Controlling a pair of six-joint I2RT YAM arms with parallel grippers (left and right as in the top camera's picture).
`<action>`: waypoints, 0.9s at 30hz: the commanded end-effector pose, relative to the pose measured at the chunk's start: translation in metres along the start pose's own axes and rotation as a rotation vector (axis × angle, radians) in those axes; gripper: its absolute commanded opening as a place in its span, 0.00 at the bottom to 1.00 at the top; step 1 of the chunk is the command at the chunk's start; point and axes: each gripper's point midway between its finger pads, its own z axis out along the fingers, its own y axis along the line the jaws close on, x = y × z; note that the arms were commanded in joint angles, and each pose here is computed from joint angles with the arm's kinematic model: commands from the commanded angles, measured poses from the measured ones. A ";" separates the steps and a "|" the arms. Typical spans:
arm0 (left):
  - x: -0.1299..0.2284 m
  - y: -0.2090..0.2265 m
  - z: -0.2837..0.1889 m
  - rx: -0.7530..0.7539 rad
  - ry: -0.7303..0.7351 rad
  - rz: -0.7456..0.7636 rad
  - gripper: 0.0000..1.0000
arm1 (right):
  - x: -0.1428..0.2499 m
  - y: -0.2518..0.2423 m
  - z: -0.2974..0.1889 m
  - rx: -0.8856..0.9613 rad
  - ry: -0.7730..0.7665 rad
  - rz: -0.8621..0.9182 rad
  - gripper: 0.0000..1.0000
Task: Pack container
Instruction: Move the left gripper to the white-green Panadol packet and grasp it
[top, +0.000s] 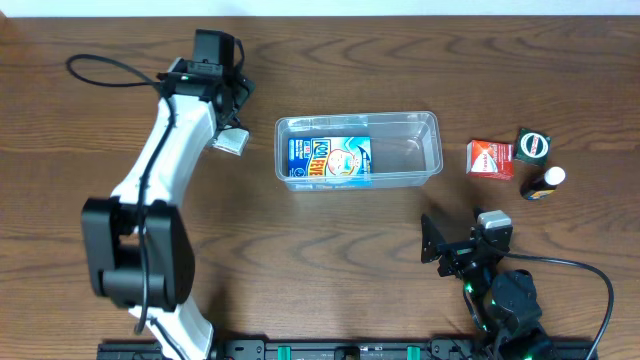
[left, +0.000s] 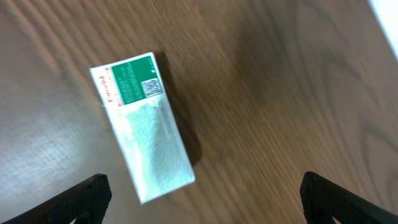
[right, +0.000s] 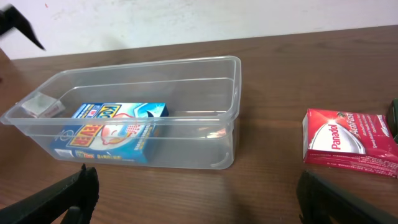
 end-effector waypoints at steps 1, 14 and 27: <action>0.003 0.015 0.027 -0.066 -0.001 -0.060 0.98 | 0.002 0.000 0.000 -0.001 0.002 -0.014 0.99; 0.008 0.051 0.076 -0.193 0.042 -0.116 0.98 | 0.001 0.000 0.000 -0.001 0.002 -0.014 0.99; 0.016 0.073 0.085 -0.237 0.053 -0.145 0.98 | 0.001 0.000 0.000 -0.001 0.002 -0.014 0.99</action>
